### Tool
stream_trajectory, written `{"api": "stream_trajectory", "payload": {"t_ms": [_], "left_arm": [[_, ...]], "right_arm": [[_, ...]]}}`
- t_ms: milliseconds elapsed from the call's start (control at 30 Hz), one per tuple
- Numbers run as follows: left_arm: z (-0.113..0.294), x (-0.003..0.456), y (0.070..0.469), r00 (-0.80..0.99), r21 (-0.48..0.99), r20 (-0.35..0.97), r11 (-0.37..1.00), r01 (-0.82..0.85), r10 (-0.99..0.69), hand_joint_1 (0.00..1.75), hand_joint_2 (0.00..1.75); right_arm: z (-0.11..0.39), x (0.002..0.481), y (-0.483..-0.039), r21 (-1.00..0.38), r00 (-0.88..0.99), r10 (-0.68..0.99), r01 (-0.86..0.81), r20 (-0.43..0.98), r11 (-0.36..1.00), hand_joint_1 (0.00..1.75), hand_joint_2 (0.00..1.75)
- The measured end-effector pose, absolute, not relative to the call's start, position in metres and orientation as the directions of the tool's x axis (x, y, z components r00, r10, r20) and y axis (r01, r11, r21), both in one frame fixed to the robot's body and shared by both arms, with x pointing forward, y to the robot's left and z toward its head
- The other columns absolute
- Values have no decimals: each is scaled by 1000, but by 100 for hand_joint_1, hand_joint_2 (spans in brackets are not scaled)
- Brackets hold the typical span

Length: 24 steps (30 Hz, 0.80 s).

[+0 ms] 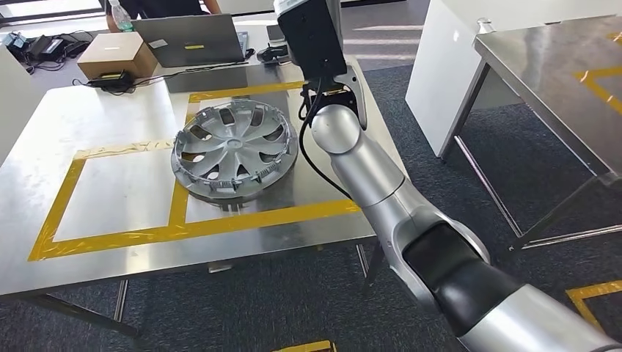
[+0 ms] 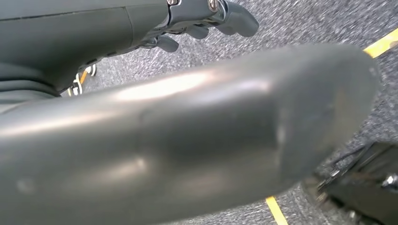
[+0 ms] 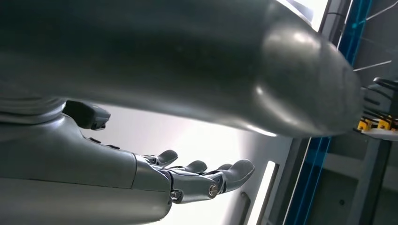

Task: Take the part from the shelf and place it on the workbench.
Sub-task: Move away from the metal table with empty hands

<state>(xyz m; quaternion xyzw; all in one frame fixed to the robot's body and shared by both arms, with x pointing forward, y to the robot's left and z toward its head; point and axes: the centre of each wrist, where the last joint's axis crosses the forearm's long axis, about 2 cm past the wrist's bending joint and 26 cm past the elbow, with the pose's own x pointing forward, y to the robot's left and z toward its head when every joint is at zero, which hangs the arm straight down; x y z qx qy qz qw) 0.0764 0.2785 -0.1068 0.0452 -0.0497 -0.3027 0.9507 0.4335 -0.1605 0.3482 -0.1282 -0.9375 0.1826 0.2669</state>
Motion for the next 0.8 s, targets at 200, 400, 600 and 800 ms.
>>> {"api": "stream_trajectory", "payload": {"t_ms": [200, 400, 600, 800], "left_arm": [[-106, 79, 281, 811, 126, 67, 811, 571, -581, 0, 0], [-106, 80, 281, 810, 125, 68, 811, 572, -582, 0, 0], [-107, 77, 279, 812, 117, 67, 812, 571, -580, 0, 0], [-107, 75, 278, 812, 115, 67, 813, 571, -580, 0, 0]], "right_arm": [[353, 430, -163, -383, -833, 325, 150, 447, 911, 0, 0], [348, 432, -174, -389, -825, 295, 100, 482, 916, 0, 0], [327, 429, -185, -399, -810, 258, 32, 526, 916, 0, 0], [321, 424, -191, -396, -823, 233, 11, 517, 918, 0, 0]]}}
